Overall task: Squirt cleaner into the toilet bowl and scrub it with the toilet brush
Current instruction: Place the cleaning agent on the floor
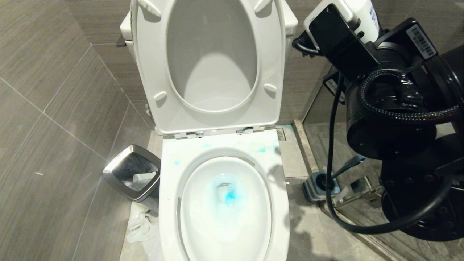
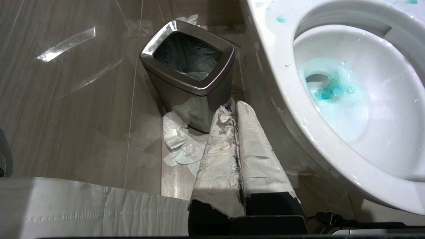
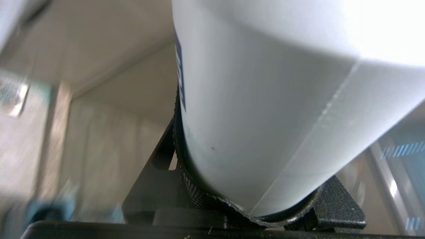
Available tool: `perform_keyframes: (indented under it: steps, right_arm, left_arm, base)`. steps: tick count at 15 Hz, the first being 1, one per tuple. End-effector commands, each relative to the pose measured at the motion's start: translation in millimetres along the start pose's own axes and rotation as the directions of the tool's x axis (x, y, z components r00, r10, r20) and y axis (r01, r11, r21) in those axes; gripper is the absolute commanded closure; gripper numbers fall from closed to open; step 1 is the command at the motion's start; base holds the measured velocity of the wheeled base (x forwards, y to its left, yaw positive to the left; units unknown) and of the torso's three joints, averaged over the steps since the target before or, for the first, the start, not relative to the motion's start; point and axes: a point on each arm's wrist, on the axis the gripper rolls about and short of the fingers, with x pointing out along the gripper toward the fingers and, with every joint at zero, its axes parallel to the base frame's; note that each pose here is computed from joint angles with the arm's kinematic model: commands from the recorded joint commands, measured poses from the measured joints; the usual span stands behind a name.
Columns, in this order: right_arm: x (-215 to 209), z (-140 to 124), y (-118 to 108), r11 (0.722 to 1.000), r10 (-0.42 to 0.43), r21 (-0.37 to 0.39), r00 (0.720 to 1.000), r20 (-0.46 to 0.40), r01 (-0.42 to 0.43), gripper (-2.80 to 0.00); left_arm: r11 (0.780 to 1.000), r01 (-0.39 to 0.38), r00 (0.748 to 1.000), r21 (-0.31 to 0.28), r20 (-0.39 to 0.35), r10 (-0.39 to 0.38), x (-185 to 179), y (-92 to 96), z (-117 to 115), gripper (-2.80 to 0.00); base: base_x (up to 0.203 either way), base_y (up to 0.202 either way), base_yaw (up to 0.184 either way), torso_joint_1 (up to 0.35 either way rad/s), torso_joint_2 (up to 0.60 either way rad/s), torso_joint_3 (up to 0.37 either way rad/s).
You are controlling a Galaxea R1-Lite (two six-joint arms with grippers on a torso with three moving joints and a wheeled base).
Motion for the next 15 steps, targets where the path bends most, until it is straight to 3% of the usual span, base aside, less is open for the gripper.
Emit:
perform_keyframes:
  steps: [1, 4, 6, 7, 10, 12, 13, 15]
  right_arm:
    - [8, -5, 10, 0.998, -0.003, -0.067, 0.99, 0.141, 0.012, 0.0]
    - [17, -11, 24, 0.985, 0.123, -0.143, 0.969, 0.216, -0.094, 0.0]
    - [27, -18, 14, 0.956, 0.234, -0.228, 0.945, 0.228, -0.182, 0.0]
    - [33, -21, 5, 0.947, 0.281, -0.215, 0.938, 0.203, -0.237, 0.0]
    - [57, -38, -27, 0.949, 0.316, -0.012, 0.944, 0.089, -0.316, 0.0]
    - [69, -53, -37, 0.919, 0.363, 0.156, 0.931, 0.025, -0.363, 0.0]
    - [77, -60, -44, 0.887, 0.403, 0.241, 0.915, 0.012, -0.394, 0.0]
    - [93, -70, -54, 0.782, 0.501, 0.403, 0.864, 0.047, -0.475, 0.0]
  left_arm:
    - [1.0, -0.001, 1.0, 0.0, 0.0, 0.001, 0, 0.0, 0, 0.0]
    - [1.0, -0.001, 1.0, 0.0, 0.0, 0.001, 0, 0.0, 0, 0.0]
    - [1.0, -0.001, 1.0, 0.0, -0.001, 0.001, 0, 0.0, 0, 0.0]
    - [1.0, -0.001, 1.0, 0.0, -0.001, 0.001, 0, 0.0, 0, 0.0]
    - [1.0, -0.001, 1.0, 0.0, 0.0, 0.001, 0, 0.0, 0, 0.0]
    - [1.0, -0.001, 1.0, 0.0, -0.001, 0.001, 0, 0.0, 0, 0.0]
    - [1.0, -0.001, 1.0, 0.0, 0.0, 0.001, 0, 0.0, 0, 0.0]
    - [1.0, -0.001, 1.0, 0.0, -0.001, 0.001, 0, 0.0, 0, 0.0]
  base:
    - [0.0, 0.0, 0.0, 0.0, 0.0, 0.0]
    - [0.0, 0.0, 0.0, 0.0, 0.0, 0.0]
    - [0.0, 0.0, 0.0, 0.0, 0.0, 0.0]
    - [0.0, 0.0, 0.0, 0.0, 0.0, 0.0]
    - [0.0, 0.0, 0.0, 0.0, 0.0, 0.0]
    - [0.0, 0.0, 0.0, 0.0, 0.0, 0.0]
    - [0.0, 0.0, 0.0, 0.0, 0.0, 0.0]
    - [0.0, 0.0, 0.0, 0.0, 0.0, 0.0]
